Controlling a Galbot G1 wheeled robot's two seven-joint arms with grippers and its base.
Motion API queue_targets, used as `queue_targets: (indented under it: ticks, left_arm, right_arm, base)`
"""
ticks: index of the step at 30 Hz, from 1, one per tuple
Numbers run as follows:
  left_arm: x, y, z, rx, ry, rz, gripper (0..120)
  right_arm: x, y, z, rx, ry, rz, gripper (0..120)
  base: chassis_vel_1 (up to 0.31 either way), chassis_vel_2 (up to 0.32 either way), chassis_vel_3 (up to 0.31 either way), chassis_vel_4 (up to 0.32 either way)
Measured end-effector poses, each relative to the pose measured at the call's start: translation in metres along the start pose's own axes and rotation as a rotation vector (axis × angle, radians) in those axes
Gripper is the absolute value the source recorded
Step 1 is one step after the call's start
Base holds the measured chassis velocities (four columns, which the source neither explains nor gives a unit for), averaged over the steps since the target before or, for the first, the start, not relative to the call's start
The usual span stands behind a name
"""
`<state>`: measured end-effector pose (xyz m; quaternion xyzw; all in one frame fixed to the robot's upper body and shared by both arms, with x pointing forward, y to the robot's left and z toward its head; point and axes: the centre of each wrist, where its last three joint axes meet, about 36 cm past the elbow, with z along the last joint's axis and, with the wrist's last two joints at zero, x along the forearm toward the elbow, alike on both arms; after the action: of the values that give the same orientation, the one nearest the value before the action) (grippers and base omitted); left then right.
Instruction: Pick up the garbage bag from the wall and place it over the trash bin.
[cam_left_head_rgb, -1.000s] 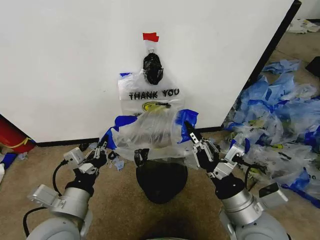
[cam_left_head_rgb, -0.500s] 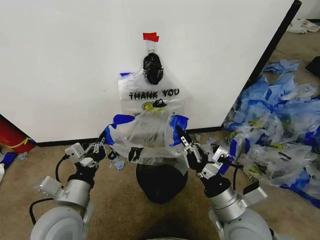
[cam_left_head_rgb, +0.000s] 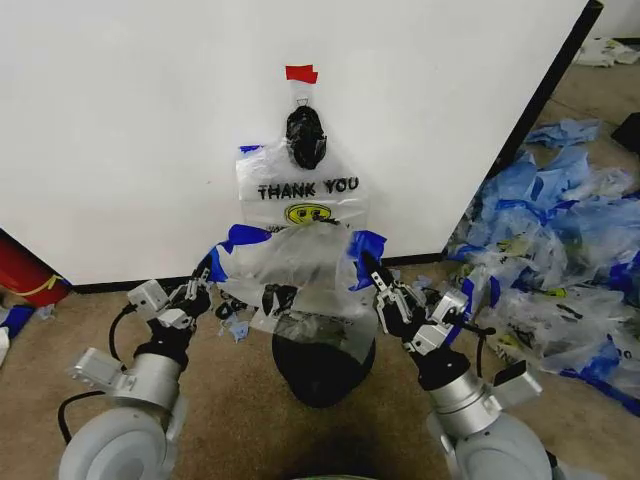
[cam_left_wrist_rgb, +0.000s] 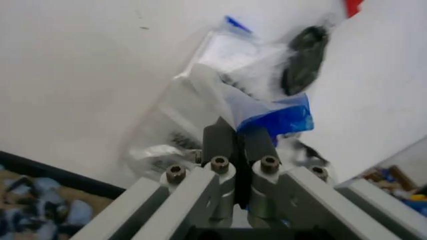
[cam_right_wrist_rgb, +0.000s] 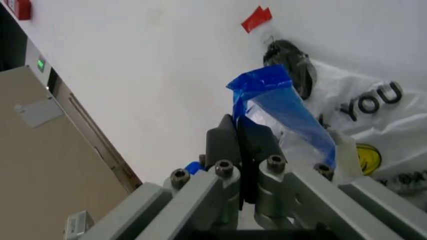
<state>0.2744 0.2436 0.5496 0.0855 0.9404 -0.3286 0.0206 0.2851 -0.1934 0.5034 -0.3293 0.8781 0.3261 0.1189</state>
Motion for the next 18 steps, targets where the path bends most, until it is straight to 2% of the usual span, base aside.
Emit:
queue_targets:
  ticks: [18]
  left_arm:
    - [0.008,0.000,0.007,0.178,0.089,-0.058,0]
  right_arm:
    - [-0.003,0.010,-0.013,0.008,-0.011,-0.012,0]
  base:
    - [0.000,0.000,0.000,0.000]
